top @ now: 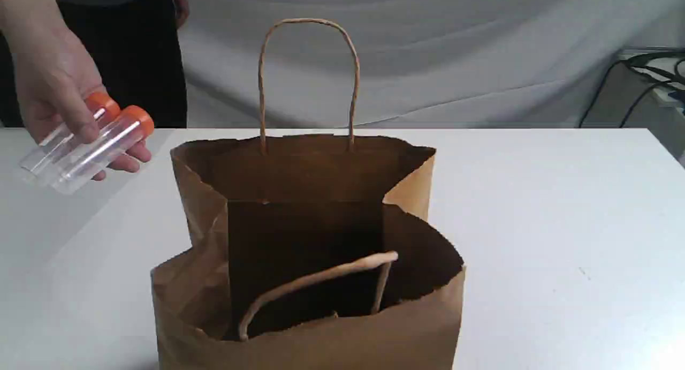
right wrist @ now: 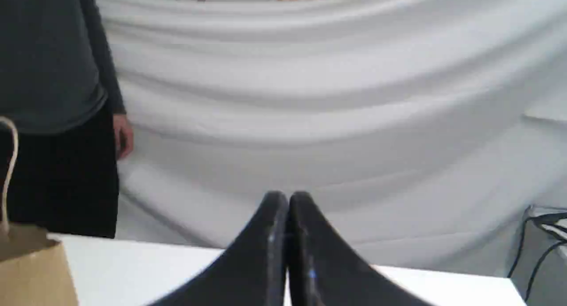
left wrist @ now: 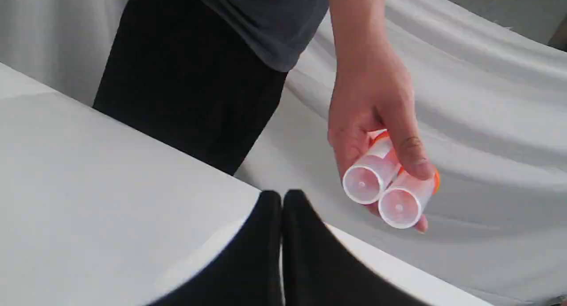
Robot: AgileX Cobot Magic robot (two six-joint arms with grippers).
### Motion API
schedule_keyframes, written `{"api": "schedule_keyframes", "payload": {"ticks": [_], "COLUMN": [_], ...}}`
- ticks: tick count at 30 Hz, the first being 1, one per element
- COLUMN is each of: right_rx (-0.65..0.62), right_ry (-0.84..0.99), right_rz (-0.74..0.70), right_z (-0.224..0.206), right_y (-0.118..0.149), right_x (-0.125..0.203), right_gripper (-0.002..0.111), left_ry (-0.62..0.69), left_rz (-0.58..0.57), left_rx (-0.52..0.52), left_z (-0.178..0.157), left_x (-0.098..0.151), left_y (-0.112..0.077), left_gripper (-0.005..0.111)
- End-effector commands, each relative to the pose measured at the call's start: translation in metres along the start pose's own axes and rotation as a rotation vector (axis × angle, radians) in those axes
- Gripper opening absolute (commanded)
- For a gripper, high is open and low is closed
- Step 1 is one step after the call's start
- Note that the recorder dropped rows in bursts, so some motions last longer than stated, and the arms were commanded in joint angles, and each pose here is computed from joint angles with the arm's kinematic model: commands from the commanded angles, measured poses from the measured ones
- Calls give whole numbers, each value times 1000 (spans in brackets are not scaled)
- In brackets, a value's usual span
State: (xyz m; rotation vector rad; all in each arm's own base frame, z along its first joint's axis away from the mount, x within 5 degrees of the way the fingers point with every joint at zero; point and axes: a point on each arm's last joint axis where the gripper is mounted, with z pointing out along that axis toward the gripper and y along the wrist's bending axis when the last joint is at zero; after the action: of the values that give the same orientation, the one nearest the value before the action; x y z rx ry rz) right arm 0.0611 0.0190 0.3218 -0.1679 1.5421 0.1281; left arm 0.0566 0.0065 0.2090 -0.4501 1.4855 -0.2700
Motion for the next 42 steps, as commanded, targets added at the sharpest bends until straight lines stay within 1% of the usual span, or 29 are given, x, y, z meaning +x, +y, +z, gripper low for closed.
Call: {"api": "schedule_keyframes", "payload": {"ticks": [1,5,8,12,16,20,24,26,29,30,31,32,33,35,38,42], "right_rx": [-47,-103,-156,-340,-510,-623,-781,-853,-882,-902,-912,-936,-958,-1002,-1067,-1098], "right_ry": [54,70,68,151,212,275,330,334,328,330,331,340,348,366,398,395], "right_rz": [-40,-64,-66,-103,-160,-112,-33,-1,5,-26,-52,-82,-108,-151,-224,-247], "right_z": [4,9,14,29,48,68,87,95,104,105,105,103,102,99,94,93], "right_y": [3,6,9,18,24,25,29,30,31,33,35,39,42,50,62,75], "right_x": [0,-21,-46,-71,-85,-94,-95,-94,-91,-89,-88,-86,-85,-82,-78,-77], "right_gripper": [0,0,0,0,0,0,1,6,22,31,34,42,47,51,51,51], "left_ry": [-11,-11,-7,0,0,-3,-3,-3,-3,-3,-3,-3,-3,-3,-3,-3], "left_rz": [-19,-19,-19,-19,-19,-19,-21,-21,-21,-21,-21,-19,-16,-16,-16,-16], "left_rx": [1,1,0,-2,-2,-1,-1,-1,-1,-1,-1,-1,-1,-1,-1,-1], "left_z": [0,0,0,0,0,0,0,0,0,0,0,0,0,0,0,0], "left_x": [0,0,1,1,1,1,1,1,1,1,1,1,1,1,1,1], "left_y": [0,0,1,1,1,1,1,1,1,1,1,1,1,1,1,1], "left_gripper": [0,0,0,0,0,0,0,0,0,0,0,0,0,0,0,0]}}
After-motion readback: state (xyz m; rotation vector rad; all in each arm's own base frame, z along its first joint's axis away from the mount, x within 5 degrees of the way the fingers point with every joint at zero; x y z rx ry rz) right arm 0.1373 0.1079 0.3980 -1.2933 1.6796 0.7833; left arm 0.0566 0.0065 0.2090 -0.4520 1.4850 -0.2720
